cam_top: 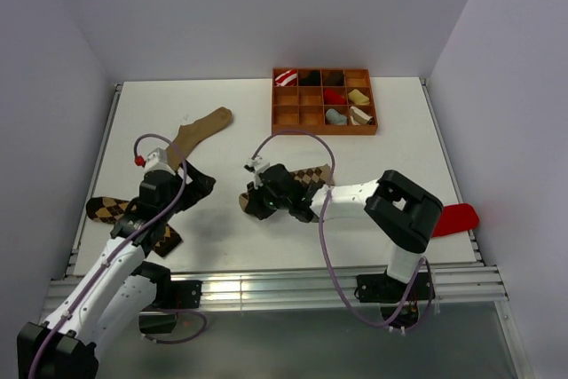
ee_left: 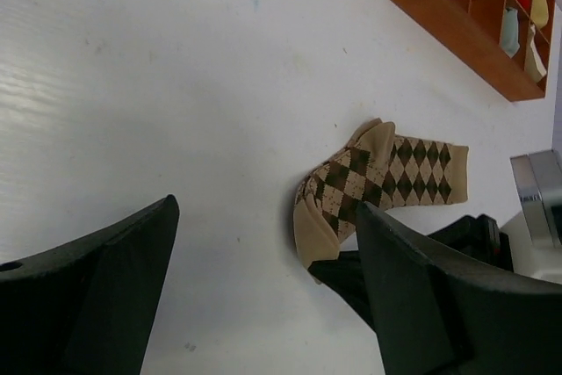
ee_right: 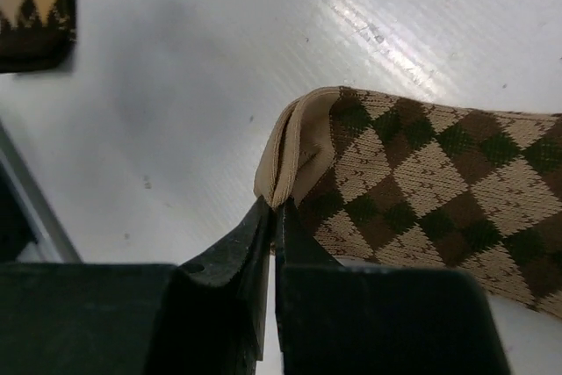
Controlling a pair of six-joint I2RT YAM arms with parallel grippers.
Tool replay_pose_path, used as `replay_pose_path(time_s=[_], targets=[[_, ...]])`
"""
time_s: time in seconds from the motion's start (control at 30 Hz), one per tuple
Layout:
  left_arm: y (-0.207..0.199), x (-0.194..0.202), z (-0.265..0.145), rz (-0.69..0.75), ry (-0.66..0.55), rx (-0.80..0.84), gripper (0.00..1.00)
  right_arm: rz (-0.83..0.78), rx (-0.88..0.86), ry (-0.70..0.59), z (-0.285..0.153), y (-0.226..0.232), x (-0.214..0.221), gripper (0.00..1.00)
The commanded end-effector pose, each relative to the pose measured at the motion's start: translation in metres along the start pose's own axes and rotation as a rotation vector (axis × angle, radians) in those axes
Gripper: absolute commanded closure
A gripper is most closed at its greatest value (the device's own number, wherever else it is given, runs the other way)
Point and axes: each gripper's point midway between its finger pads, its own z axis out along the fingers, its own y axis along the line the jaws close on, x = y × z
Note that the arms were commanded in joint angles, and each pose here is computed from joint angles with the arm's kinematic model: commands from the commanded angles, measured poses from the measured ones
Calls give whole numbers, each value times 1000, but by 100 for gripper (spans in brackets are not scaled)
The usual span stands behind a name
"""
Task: Roll the socks
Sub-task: Roll the sock at the center of the board.
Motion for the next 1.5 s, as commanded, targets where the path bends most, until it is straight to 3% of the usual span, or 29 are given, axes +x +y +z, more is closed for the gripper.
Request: replay_pose_path(time_s=[0.0, 0.33, 0.77, 0.93, 1.47], targets=[[-26, 7, 3, -64, 3, 117, 13, 121, -180, -59, -6, 25, -16, 100], [-17, 54, 20, -104, 113, 120, 21, 340, -338, -71, -14, 8, -13, 100], [-24, 87, 33, -119, 192, 136, 34, 600, -408, 43, -5, -17, 18, 100], [-22, 98, 41, -126, 221, 118, 40, 651, -424, 31, -7, -25, 20, 100], [-35, 127, 62, -90, 298, 134, 46, 700, -431, 57, -4, -32, 27, 100]])
